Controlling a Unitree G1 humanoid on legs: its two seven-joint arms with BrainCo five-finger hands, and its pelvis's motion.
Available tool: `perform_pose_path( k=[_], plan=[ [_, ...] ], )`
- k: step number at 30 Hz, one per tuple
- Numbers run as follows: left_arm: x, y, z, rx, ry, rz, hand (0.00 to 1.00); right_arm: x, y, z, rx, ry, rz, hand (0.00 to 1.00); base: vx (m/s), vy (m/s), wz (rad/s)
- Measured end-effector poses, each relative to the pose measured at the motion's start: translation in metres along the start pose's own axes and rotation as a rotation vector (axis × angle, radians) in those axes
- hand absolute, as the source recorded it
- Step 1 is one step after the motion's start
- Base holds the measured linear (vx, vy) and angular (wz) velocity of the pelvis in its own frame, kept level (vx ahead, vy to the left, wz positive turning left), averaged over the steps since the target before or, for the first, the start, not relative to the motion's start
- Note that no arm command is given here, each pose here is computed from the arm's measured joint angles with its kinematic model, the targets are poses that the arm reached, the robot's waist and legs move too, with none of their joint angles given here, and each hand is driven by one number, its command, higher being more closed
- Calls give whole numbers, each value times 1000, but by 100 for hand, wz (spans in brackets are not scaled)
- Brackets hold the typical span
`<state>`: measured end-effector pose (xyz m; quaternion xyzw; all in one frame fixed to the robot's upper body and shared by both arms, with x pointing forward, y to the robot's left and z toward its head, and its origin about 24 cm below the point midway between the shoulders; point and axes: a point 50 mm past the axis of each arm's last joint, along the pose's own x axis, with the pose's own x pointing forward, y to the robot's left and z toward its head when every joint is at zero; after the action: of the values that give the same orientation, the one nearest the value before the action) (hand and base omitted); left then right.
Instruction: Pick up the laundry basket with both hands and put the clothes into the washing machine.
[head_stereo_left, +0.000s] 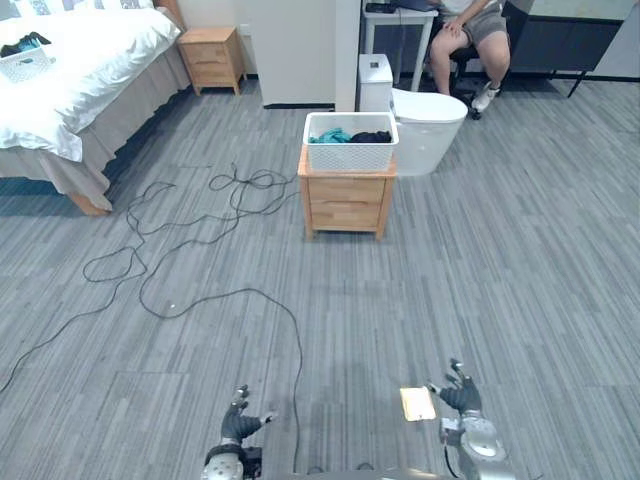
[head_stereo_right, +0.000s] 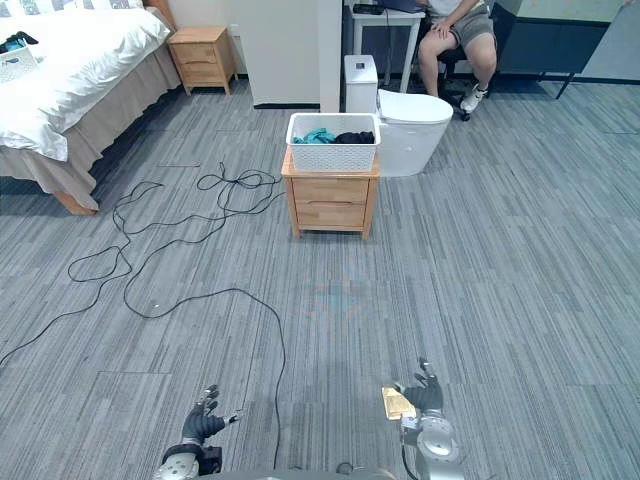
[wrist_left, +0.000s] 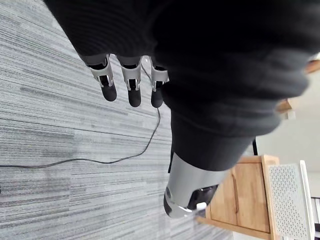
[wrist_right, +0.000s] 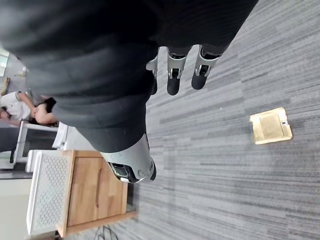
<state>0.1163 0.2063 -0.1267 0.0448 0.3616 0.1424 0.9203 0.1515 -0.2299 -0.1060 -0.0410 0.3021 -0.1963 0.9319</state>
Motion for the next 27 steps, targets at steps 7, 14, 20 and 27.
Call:
perform_pose_path(
  k=[7, 14, 20, 27],
  plan=[
    [-1, 5, -6, -82, 32, 38, 0, -4, -15, -16, 64, 78, -69, 0, -43, -21, 15],
    [-3, 1, -7, -94, 40, 31, 0, -8, -19, -25, 146, 114, -119, 0, -3, 2, 16],
    [-2, 0, -4, -95, 26, 25, 0, -11, -14, -28, 180, 130, -127, 0, 1, 2, 1],
    [-1, -6, 4, -118, -7, 14, 0, -10, -10, -31, 181, 153, -120, 0, -3, 2, -1]
  ],
)
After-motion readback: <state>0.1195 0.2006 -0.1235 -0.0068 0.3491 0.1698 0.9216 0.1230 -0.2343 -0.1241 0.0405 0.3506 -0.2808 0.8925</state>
